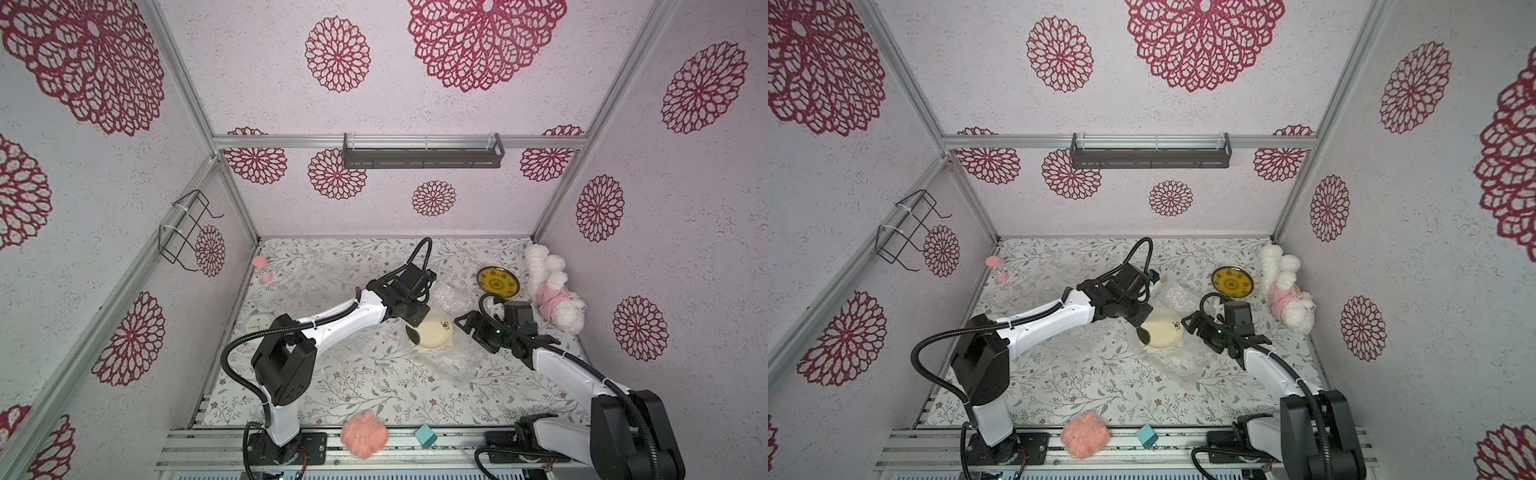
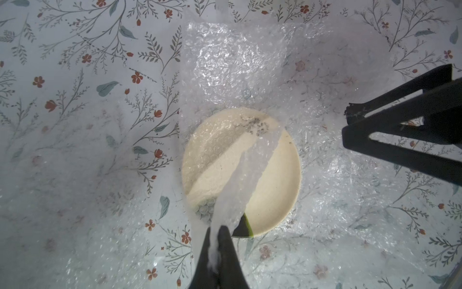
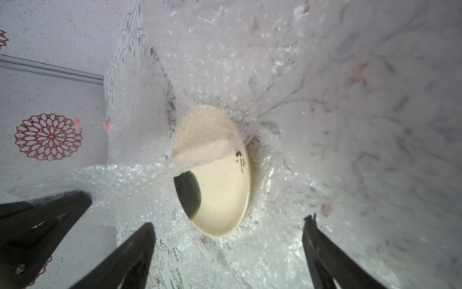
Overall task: Unpack dinner plates from bubble wrap
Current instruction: Unwrap the bubble wrap at the center of the board.
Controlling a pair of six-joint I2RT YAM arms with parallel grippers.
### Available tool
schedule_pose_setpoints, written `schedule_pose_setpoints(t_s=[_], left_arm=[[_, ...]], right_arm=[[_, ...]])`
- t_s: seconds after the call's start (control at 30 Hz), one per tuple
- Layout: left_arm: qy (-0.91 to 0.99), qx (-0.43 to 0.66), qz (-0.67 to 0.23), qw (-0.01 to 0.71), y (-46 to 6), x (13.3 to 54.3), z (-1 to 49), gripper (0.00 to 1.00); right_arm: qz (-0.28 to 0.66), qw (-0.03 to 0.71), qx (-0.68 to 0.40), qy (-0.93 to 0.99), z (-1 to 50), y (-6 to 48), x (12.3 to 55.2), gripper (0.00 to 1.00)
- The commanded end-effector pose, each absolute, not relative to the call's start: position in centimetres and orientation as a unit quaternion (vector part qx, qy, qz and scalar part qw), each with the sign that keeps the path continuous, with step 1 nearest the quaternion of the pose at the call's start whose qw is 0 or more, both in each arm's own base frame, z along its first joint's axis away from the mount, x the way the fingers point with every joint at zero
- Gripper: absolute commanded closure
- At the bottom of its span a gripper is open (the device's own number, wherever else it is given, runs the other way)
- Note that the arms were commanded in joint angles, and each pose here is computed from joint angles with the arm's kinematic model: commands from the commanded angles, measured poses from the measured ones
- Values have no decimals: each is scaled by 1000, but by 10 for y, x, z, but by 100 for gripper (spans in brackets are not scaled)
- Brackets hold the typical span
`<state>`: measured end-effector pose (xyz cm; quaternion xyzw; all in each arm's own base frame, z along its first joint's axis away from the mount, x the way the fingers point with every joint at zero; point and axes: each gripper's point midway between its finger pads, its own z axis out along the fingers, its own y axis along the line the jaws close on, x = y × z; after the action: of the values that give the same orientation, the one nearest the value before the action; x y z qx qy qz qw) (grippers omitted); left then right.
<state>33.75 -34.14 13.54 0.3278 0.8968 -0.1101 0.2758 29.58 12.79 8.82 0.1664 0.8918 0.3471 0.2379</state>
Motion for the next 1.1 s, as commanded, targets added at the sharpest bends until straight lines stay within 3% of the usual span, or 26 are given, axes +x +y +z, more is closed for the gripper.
schedule_pose_setpoints(t_s=[0.0,0.5,1.07], left_arm=[[898,275,-124,320,-329,352,162,100],[921,124,-93,357,-255,361,159,100],[925,-16,-44,376,-187,338,135,100]], right_arm=[[350,242,169,889,86,129,300,8],[340,225,170,897,66,128,292,8],[326,205,169,907,45,126,288,8]])
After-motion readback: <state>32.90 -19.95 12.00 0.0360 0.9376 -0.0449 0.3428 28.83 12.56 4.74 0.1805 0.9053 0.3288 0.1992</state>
